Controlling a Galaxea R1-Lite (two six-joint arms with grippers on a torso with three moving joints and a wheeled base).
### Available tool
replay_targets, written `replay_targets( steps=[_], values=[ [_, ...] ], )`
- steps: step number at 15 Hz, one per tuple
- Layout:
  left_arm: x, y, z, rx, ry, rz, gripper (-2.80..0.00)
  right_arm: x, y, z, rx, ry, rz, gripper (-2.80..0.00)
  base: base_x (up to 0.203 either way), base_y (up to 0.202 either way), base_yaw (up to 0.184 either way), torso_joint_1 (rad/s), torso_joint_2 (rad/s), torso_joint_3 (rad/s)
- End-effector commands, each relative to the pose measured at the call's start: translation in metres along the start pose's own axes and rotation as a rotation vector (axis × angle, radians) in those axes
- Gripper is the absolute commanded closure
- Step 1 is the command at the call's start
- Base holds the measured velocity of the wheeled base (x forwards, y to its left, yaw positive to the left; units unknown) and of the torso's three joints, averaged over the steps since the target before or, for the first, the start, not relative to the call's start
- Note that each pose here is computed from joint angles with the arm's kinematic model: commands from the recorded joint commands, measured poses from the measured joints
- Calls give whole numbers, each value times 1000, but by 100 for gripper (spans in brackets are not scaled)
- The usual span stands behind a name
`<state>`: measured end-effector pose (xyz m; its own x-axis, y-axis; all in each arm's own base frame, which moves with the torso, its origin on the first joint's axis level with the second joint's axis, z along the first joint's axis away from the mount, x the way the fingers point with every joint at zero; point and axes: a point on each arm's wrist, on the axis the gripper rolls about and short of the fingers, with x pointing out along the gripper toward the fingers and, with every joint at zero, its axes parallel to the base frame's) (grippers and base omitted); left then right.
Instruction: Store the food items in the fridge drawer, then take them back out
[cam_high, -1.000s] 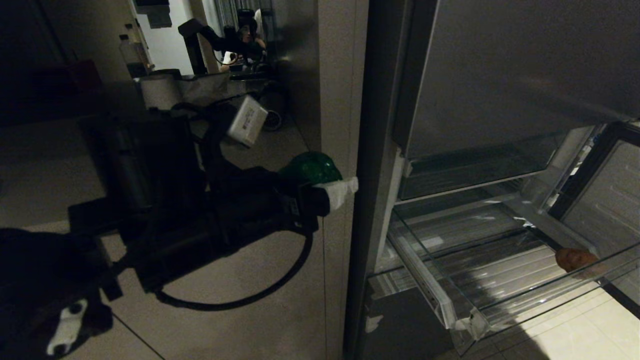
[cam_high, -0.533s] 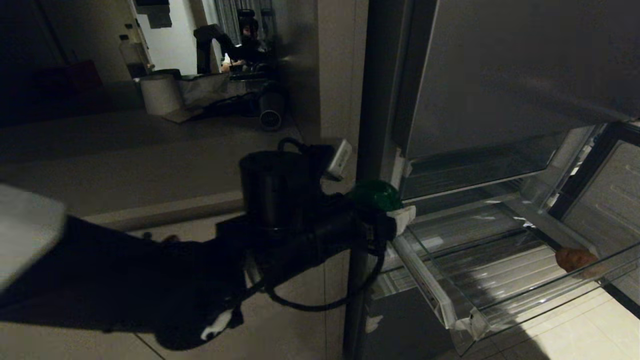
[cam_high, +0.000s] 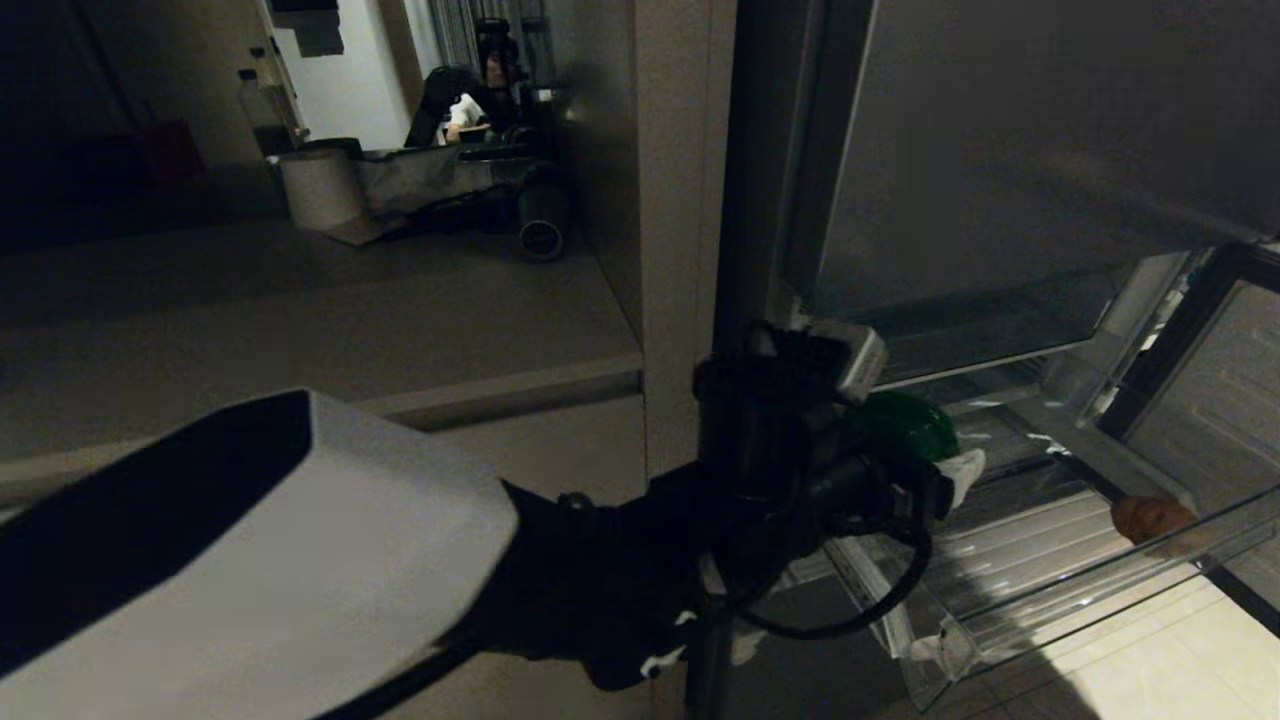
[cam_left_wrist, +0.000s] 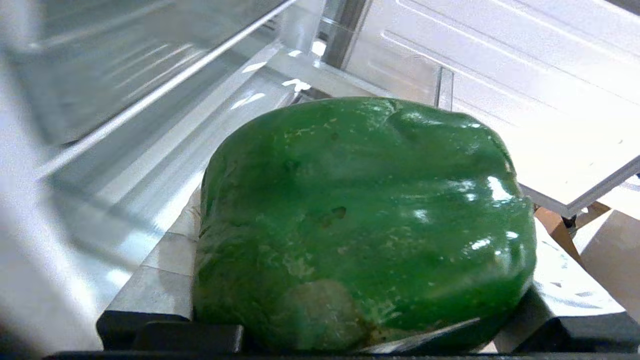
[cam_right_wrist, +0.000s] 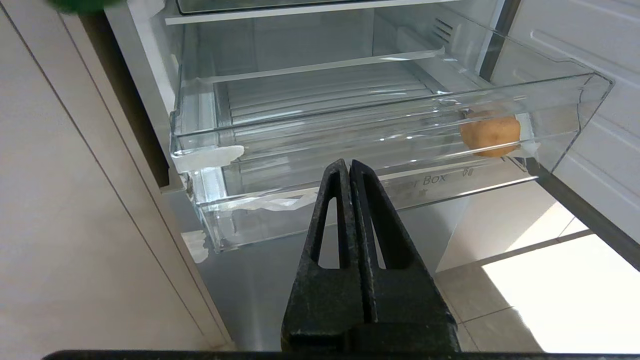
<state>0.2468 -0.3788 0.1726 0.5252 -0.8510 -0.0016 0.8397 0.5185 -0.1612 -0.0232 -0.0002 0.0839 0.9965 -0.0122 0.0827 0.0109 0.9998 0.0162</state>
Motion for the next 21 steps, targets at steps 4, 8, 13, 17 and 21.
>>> replay_targets(
  steps=[4, 8, 13, 17, 21],
  values=[
    [49, 1, -37, 8, -25, -17, 0, 2, 0, -9, 0, 30, -1, 0, 0, 0, 0, 0, 0, 0],
    [71, 4, -48, 50, -69, -21, 0, 2, 0, -9, 0, 30, -1, 0, 0, 0, 0, 0, 0, 0],
    [78, 4, -52, 62, -87, -36, -280, 2, 0, -9, 0, 31, -2, 0, 0, 0, 0, 0, 0, 0],
    [78, 4, -50, 64, -90, -31, -280, 2, 0, -9, 0, 31, 1, 0, 0, 0, 0, 0, 0, 0],
    [65, 6, -40, 64, -71, -17, -280, 2, 0, -9, 0, 31, -1, 0, 0, 0, 0, 0, 0, 0]
  ],
)
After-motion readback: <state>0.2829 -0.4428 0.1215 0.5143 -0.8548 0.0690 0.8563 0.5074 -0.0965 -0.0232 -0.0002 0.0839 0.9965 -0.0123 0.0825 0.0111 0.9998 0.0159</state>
